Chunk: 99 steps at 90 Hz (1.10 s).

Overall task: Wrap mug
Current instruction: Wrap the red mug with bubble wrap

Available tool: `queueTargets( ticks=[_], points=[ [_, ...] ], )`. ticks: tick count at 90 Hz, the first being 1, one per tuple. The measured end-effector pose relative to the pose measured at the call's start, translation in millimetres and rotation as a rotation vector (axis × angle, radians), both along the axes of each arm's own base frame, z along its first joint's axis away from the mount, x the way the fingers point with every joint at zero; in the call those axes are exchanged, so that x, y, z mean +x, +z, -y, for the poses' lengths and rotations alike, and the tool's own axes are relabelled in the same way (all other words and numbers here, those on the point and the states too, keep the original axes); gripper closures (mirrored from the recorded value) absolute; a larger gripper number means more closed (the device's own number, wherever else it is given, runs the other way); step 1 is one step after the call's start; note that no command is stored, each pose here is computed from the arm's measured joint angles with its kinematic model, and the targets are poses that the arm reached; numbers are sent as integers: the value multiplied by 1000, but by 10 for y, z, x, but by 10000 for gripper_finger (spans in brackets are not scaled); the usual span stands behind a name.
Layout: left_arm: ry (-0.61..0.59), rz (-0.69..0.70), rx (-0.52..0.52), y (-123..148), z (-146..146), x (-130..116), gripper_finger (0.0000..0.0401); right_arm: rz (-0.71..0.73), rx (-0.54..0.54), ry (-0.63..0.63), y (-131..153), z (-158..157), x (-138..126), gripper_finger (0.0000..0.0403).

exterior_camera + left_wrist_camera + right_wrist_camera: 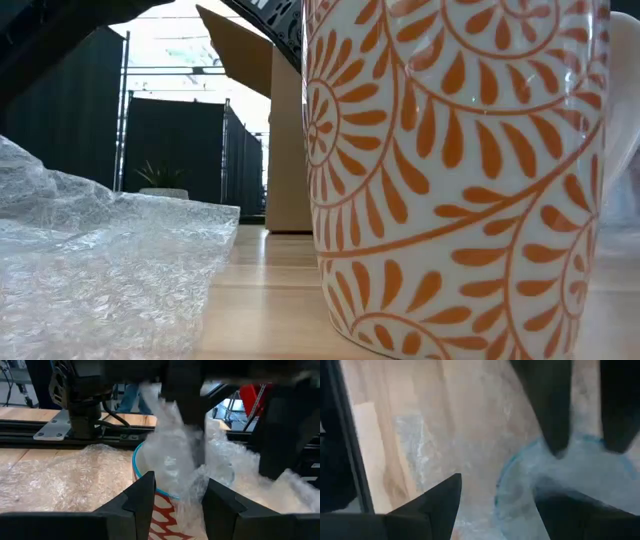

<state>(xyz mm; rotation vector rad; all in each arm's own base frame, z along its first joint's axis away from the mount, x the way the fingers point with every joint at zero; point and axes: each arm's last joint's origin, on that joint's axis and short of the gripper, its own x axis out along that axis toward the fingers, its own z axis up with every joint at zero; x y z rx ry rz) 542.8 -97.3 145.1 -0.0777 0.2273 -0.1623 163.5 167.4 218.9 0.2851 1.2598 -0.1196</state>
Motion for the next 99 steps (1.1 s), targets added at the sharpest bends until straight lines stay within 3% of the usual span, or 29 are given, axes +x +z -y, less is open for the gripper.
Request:
queueTargets(
  ticks=[21,36,83,99],
  points=[
    [0,1,-1,1,0,0,274,42,14,-28,-339,68,-40,177],
    [1,1,-1,1,-2,1,274,49,12,-20,-347,99,-26,177],
    [0,0,0,0,-2,0,274,60,37,54,621,60,1,177],
    [1,0,0,0,-2,0,274,114,-85,35,782,127,-15,177]
  ],
)
